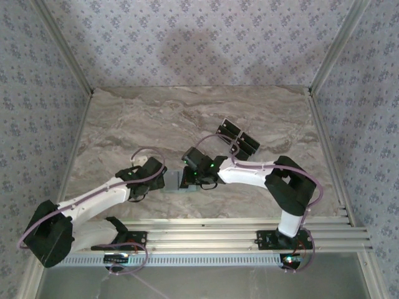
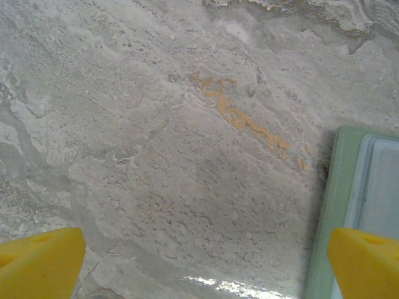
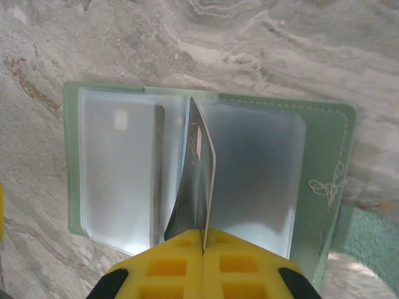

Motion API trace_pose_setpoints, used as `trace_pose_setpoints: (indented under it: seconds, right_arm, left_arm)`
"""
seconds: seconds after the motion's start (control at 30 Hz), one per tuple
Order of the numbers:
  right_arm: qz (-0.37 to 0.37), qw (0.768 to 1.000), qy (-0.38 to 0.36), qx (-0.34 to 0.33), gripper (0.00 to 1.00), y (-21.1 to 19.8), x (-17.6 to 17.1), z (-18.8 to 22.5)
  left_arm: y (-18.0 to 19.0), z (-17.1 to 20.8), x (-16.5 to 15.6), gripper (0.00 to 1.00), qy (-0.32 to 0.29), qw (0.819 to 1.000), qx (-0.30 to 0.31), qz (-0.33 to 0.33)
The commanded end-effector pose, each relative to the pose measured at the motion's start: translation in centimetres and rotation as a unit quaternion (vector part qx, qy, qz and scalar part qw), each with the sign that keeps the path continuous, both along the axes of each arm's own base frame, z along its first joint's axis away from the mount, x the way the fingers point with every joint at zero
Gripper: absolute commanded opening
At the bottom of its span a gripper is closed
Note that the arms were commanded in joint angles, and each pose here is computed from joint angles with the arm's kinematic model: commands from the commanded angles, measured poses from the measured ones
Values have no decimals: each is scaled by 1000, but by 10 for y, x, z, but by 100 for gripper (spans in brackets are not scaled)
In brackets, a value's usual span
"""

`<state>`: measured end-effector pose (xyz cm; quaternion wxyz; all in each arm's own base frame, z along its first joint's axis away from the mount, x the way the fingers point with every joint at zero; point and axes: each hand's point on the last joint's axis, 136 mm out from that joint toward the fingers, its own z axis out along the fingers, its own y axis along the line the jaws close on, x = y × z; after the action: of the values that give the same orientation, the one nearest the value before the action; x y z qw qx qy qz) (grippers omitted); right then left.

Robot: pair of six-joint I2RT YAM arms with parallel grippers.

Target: Put the credit cards into the card holder

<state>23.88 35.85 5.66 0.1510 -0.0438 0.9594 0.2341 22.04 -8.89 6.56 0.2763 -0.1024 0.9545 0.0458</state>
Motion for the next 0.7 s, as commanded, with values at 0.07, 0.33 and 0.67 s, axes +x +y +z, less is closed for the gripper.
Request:
trace_pose_setpoints:
  seconds: [0.07, 0.33, 0.67]
  right_arm:
    - [36, 997, 22, -60, 0, -36, -3, -12]
    - [64, 997, 26, -34, 0, -31, 7, -1]
    - [107, 994, 8, 37, 0, -9, 7, 36]
  left_arm:
    - [-2, 10, 4, 100, 0, 1000, 5, -8]
    - [-31, 8, 8, 100, 6, 998, -42, -52]
    - [-63, 4, 8, 100, 9, 993, -86, -75]
